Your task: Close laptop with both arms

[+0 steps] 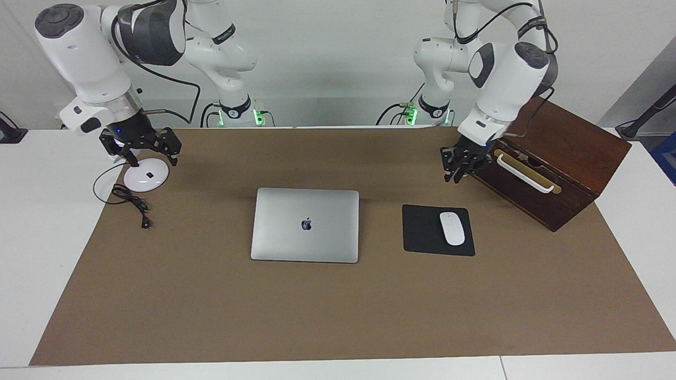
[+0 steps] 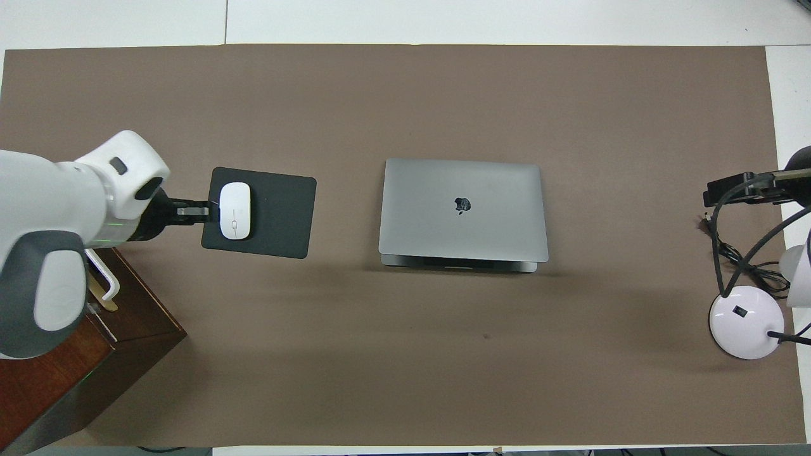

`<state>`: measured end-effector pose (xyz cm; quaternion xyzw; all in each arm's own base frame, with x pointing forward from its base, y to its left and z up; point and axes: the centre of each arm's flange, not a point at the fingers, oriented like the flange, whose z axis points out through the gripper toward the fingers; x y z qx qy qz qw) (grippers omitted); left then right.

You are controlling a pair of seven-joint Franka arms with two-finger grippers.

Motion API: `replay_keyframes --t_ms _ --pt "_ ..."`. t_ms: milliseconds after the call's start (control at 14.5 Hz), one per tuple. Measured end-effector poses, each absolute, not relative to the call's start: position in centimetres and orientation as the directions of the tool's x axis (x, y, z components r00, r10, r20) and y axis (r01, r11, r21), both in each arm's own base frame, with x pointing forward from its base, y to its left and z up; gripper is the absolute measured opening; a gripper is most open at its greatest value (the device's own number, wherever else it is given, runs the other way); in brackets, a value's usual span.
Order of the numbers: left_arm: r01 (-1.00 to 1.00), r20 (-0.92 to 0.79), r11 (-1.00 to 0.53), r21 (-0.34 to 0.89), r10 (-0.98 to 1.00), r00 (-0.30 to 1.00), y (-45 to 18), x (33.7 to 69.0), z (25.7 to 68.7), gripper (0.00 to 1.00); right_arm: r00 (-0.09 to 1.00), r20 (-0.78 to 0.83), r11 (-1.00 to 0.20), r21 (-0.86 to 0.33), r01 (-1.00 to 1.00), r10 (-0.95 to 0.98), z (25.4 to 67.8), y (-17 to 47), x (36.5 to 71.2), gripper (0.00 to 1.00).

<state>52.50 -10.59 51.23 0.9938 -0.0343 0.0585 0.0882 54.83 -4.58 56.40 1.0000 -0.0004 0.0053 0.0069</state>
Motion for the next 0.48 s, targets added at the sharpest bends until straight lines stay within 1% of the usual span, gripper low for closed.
replay_keyframes --t_ms 138,206,344,413,482 --pt "-0.037 0.124 -0.986 0.165 -0.017 0.992 -7.8 53.2 53.2 0.6 1.0 0.011 -1.0 0.014 -0.004 -0.004 56.4 -4.8 54.8 1.0" --pt "-0.026 0.129 -0.989 0.146 -0.007 0.992 -6.6 53.4 53.8 0.74 1.0 0.011 -1.0 0.014 -0.005 -0.005 56.4 -4.8 54.8 1.0" --pt "-0.011 0.137 -0.993 0.12 0.005 0.991 -5.1 53.7 54.9 0.95 1.0 0.011 -1.0 0.014 -0.006 -0.005 56.4 -4.8 54.8 1.0" --pt "-0.005 0.139 -0.995 0.1 0.009 0.99 -4.3 53.8 55.7 1.0 1.0 0.012 -1.0 0.014 -0.006 -0.006 56.5 -4.9 54.8 1.0" --pt "-0.003 0.134 -0.997 0.073 0.007 0.991 -3.5 53.8 56.5 1.0 1.0 0.014 -1.0 0.014 -0.008 -0.008 56.6 -5.0 54.8 1.0"
